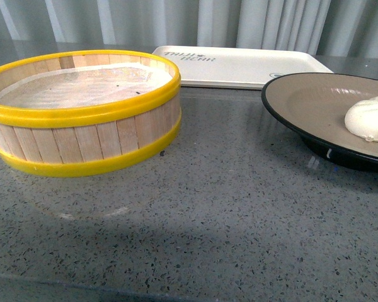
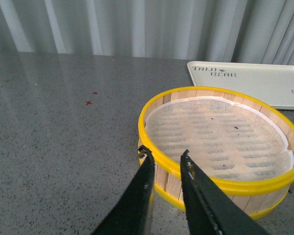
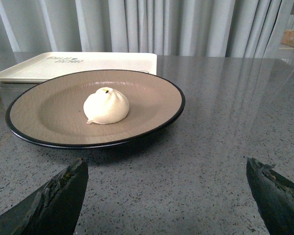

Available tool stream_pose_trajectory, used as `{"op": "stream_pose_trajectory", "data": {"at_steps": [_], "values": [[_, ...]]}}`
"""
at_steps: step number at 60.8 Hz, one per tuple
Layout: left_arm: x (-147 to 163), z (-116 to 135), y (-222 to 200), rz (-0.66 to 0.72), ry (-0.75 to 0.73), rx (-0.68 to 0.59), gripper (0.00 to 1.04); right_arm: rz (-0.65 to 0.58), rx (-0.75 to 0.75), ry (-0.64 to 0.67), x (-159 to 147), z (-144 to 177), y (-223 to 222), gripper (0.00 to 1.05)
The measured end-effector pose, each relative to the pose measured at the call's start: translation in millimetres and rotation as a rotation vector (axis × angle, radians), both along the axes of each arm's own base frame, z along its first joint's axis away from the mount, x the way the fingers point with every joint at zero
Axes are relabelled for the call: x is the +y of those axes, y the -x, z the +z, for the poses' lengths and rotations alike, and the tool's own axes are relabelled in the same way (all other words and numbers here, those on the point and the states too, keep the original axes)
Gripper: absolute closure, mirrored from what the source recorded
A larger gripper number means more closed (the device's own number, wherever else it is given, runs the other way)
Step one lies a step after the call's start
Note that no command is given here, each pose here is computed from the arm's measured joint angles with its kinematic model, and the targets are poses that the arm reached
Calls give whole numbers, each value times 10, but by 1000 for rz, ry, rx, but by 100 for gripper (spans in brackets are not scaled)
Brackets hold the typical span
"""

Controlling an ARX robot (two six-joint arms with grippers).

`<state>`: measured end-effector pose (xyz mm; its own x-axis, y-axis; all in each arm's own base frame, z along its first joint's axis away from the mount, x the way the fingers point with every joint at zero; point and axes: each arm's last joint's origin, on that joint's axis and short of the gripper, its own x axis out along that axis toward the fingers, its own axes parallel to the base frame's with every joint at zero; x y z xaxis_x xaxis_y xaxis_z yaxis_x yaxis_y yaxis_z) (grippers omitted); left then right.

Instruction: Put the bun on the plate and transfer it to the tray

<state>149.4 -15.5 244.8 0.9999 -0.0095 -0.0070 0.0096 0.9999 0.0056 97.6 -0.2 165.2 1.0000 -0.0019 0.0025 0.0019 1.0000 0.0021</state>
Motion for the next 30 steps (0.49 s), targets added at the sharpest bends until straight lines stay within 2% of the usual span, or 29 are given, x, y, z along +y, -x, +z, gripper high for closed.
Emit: {"op": "stream_pose_trajectory", "data": {"at_steps": [3,30], "values": [[19,-63,32,3,8,-3,101,0,0,0,0,0,0,8],[152,-457,223,10,8,-6,101,1,0,0,1,0,0,8]]}}
